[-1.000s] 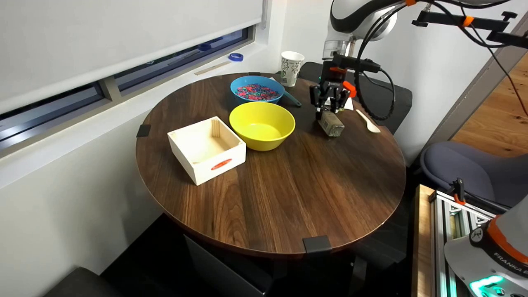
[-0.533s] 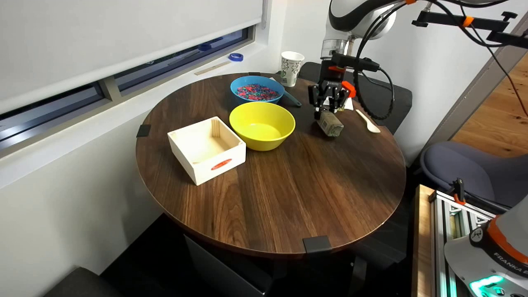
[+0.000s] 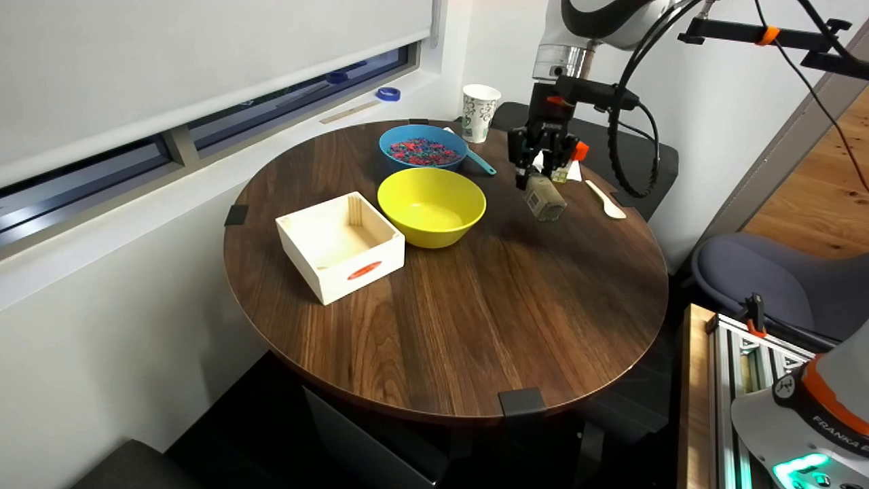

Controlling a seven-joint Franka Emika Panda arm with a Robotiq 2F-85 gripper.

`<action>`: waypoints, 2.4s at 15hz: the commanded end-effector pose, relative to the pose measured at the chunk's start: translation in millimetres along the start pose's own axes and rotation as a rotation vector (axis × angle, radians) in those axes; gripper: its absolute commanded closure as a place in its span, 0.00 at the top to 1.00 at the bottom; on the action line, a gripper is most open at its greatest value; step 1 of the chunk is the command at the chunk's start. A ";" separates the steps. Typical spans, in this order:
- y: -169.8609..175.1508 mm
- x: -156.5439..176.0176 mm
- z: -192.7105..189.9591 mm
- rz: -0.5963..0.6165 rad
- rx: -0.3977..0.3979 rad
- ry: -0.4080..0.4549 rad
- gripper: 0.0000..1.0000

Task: Turn the salt bottle upright

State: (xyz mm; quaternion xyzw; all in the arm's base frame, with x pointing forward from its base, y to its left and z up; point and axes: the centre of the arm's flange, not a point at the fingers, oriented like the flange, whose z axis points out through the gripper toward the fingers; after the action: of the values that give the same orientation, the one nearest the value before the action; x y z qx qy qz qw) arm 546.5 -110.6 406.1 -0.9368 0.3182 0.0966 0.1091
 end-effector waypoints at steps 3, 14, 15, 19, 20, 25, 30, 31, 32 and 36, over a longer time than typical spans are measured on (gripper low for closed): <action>-11.8 -61.8 -4.3 0.008 -0.078 0.210 0.23; -32.6 -103.8 8.9 0.039 -0.272 0.647 0.23; -35.1 -107.4 8.1 0.041 -0.277 0.682 0.23; -38.9 -114.8 13.3 0.084 -0.283 0.785 0.23; -39.4 -115.7 16.1 0.092 -0.290 0.803 0.23; -40.9 -120.5 31.2 0.137 -0.314 0.963 0.23; -45.1 -123.4 44.6 0.135 -0.342 1.085 0.23; -44.9 -123.3 49.2 0.136 -0.345 1.096 0.23; -44.7 -123.3 52.7 0.138 -0.342 1.115 0.23; -44.5 -123.5 61.6 0.141 -0.337 1.181 0.23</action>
State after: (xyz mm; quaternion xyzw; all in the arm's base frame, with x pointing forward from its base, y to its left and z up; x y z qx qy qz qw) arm 475.0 7.5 395.0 -0.8280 0.3642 -0.3578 -0.2316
